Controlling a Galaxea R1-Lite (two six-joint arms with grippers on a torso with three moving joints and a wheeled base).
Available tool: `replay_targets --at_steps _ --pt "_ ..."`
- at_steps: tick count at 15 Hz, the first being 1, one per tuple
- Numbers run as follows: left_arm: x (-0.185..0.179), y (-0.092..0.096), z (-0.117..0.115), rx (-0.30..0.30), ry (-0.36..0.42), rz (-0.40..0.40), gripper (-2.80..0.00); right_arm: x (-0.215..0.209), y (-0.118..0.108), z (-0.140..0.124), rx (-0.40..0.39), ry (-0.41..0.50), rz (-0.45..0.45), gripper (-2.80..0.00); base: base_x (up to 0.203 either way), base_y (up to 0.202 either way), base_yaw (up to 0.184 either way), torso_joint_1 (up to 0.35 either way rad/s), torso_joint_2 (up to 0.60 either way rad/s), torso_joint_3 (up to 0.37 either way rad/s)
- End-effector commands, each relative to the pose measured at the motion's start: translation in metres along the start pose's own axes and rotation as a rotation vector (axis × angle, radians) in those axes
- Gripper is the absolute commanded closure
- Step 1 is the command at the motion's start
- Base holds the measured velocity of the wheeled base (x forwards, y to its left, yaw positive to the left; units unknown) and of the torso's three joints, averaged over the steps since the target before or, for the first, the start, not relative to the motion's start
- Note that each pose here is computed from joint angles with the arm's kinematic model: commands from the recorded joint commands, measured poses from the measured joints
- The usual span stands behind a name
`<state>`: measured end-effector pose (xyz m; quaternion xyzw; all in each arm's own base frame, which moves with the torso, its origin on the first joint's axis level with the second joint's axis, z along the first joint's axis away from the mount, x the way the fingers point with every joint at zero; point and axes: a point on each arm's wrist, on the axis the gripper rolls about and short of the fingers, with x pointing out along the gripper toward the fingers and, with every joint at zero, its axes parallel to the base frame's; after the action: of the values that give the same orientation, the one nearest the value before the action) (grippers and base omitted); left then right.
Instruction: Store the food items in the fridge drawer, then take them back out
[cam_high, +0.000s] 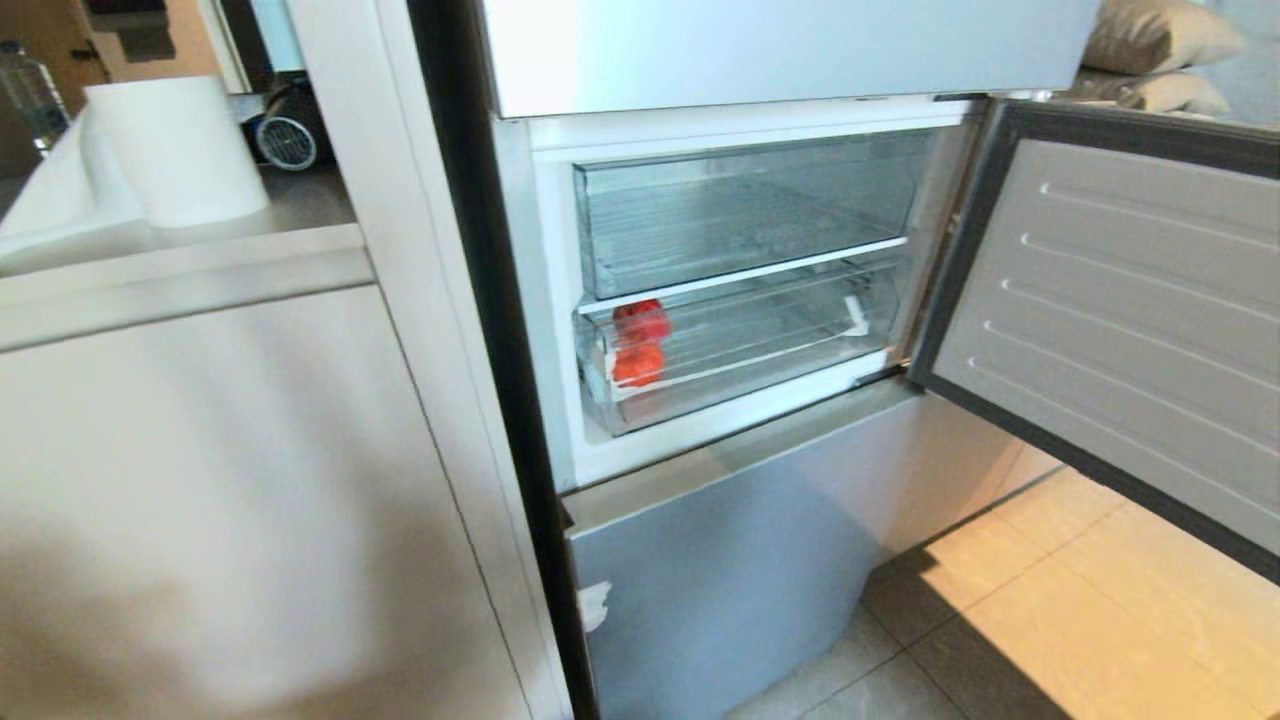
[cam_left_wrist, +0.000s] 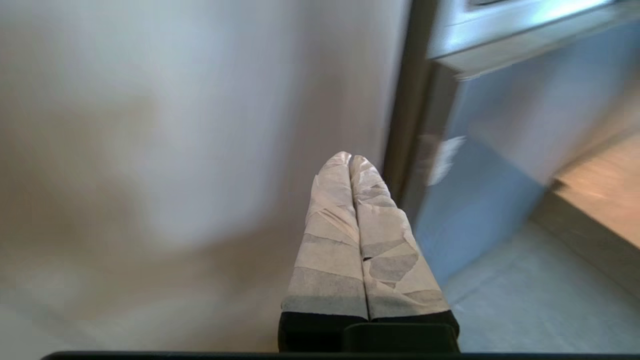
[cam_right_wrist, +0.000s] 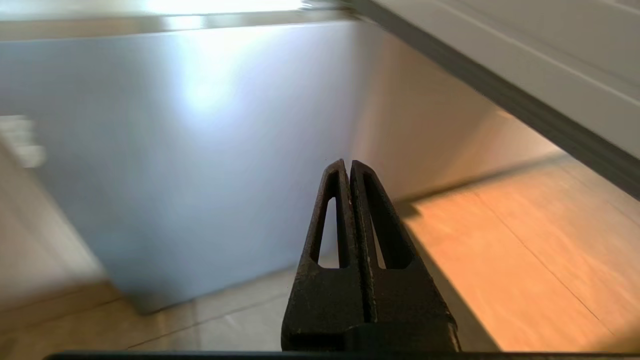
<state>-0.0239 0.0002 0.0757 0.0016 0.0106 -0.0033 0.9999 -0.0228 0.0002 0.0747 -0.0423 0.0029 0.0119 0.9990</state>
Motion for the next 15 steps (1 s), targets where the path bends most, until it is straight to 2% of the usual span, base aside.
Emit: replay_targets --at_steps 1,6,9,15 --pt "0.0001 0.0000 0.0000 0.000 0.002 0.000 0.00 0.0001 0.0000 -0.0005 -0.003 0.002 0.001 0.00 0.002 0.010 -0.171 -0.002 0.00 0.002" --pt "0.0000 0.0000 -0.0001 0.000 0.002 0.000 0.00 0.0000 0.0000 0.0003 0.011 -0.002 0.001 0.00 0.001 0.006 -0.151 0.003 0.00 0.003" --pt "0.0001 0.0000 0.0000 0.000 0.002 0.000 0.00 0.0000 -0.0001 0.0003 0.040 -0.002 -0.001 0.00 0.000 0.003 -0.018 -0.001 0.00 0.000" --pt "0.0001 0.0000 -0.0001 0.005 0.003 -0.001 0.00 0.0000 -0.0001 0.0003 0.042 -0.002 -0.001 0.00 0.000 0.000 0.000 0.000 0.00 0.000"
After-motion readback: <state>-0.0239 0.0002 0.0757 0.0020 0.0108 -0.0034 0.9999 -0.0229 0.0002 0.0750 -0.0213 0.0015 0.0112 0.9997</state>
